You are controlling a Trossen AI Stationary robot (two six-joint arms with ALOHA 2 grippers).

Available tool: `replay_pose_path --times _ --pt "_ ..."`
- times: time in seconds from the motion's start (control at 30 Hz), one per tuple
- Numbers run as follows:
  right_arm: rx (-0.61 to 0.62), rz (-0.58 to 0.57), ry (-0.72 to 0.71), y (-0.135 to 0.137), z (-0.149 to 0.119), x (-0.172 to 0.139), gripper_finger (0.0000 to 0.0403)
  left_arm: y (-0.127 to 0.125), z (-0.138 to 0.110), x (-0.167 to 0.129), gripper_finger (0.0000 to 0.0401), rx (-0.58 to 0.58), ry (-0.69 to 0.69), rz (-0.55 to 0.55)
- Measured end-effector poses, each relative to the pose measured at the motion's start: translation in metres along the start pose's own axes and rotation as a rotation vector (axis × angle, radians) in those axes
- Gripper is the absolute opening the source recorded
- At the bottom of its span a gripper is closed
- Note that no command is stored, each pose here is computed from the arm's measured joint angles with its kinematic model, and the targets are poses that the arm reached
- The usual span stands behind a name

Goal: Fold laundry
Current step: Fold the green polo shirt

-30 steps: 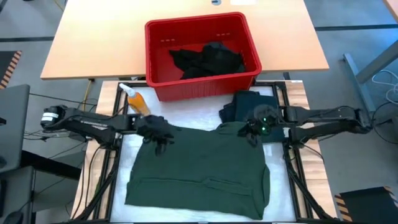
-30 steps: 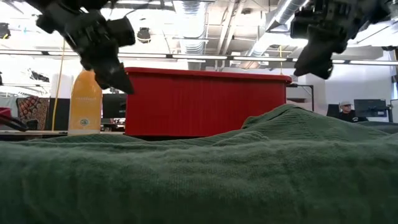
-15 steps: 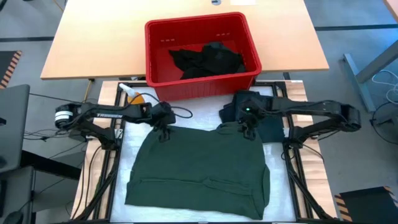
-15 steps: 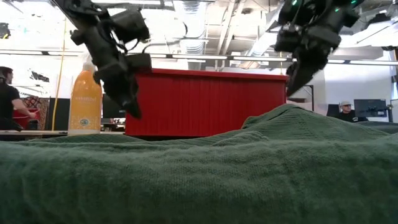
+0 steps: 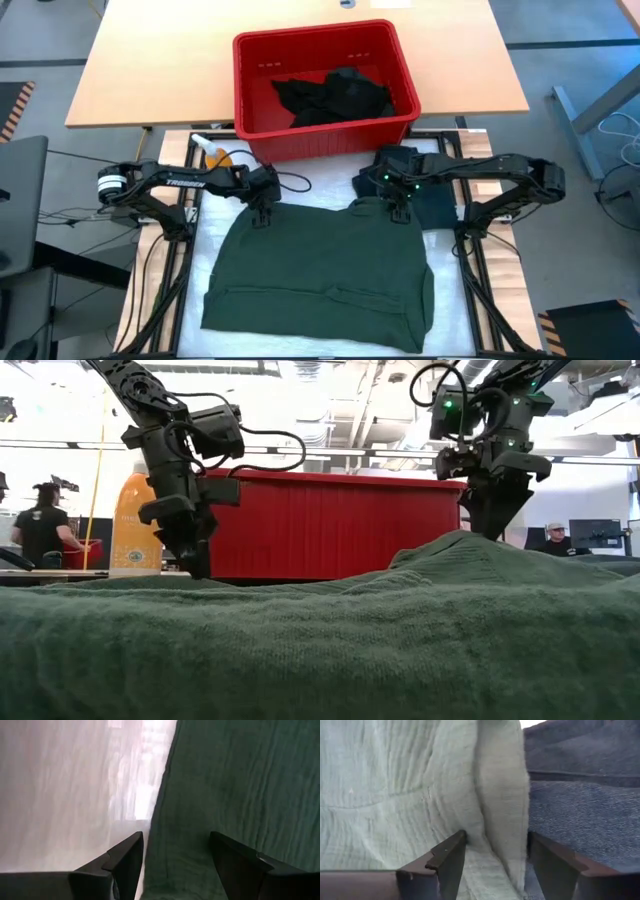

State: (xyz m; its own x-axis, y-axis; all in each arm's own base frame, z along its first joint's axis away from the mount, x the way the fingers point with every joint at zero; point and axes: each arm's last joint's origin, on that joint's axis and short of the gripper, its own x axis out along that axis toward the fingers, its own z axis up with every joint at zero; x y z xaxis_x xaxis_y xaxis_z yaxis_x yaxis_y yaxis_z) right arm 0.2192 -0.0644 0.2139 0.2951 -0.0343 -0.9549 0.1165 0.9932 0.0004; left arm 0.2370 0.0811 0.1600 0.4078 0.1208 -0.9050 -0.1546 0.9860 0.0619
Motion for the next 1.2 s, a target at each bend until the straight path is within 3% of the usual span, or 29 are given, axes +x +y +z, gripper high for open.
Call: replay_pose_path --times 0.13,0.47,0.8,1.0,1.2 --pt "-0.01 0.007 0.026 0.002 -0.001 0.003 0.02 -0.001 -0.004 0.0 0.0215 -0.012 0.045 -0.006" --pt "-0.014 0.028 0.043 0.005 -0.002 0.003 0.0023 0.003 -0.006 0.0 0.0138 -0.042 0.067 0.056" --pt "-0.025 0.077 0.043 0.017 -0.001 0.003 0.0032 0.0 -0.027 0.009 0.0009 -0.145 0.107 -0.008" --pt "-0.047 0.073 0.046 0.03 0.008 -0.011 0.0024 0.001 -0.023 0.0 0.0 -0.156 0.089 0.042" --pt "-0.035 0.096 0.036 0.053 0.023 -0.046 0.0024 -0.002 -0.006 -0.032 0.0 -0.14 -0.017 0.044"
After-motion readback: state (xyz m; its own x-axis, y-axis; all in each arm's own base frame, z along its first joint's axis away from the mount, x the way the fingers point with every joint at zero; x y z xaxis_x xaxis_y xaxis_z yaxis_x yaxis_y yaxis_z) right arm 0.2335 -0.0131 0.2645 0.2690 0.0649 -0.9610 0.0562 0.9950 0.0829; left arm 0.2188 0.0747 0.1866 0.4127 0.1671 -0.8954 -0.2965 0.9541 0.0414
